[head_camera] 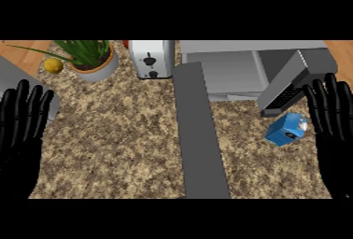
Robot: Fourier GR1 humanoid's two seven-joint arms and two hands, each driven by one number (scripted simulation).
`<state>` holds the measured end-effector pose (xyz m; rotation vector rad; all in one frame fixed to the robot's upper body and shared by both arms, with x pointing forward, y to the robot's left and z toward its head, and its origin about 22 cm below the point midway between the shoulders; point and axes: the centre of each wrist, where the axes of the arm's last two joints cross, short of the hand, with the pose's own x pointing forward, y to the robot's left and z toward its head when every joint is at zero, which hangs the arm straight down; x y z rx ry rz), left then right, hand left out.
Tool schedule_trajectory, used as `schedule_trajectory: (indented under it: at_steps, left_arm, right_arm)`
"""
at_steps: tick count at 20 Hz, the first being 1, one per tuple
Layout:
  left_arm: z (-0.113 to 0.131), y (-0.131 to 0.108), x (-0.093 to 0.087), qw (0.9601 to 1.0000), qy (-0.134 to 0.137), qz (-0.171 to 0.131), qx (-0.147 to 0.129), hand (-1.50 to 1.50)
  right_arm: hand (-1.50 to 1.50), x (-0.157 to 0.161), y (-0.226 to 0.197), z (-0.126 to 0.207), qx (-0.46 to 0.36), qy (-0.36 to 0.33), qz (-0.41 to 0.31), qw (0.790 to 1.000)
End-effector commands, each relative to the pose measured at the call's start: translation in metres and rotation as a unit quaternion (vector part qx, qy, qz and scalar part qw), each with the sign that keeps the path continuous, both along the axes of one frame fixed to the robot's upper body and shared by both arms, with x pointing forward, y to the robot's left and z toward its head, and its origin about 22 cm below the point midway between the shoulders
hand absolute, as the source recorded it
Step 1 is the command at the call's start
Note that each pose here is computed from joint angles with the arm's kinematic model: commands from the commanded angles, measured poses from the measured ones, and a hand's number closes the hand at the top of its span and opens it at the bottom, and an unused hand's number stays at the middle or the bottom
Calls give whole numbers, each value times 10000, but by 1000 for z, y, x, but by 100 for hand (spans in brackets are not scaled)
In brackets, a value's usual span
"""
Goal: Pick up the milk, place it into the microwave and close the microwave
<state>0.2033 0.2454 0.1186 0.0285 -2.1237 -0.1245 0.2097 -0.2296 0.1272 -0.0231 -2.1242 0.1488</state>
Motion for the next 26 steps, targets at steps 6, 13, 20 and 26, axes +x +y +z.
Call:
schedule_trajectory:
  at_steps: [6, 13, 20, 26]
  left_arm:
    - [-13, -3, 19, 9988, 236, 401, -154, -150]
    - [-13, 34, -10, 9941, 812, 528, -488, -150]
    - [-3, 42, -48, 9939, 723, 603, -582, -150]
    - [-2, 49, -81, 9946, 734, 443, -582, -150]
  right_arm:
    - [-150, 26, -1, 21, 138, -206, -1444, 9892]
    - [-150, 14, 14, 26, 39, 396, -1303, 9907]
    - [-150, 1, 24, 17, -108, 532, -1826, 9817]
    - [-150, 7, 4, -2, -36, 910, -2128, 9728]
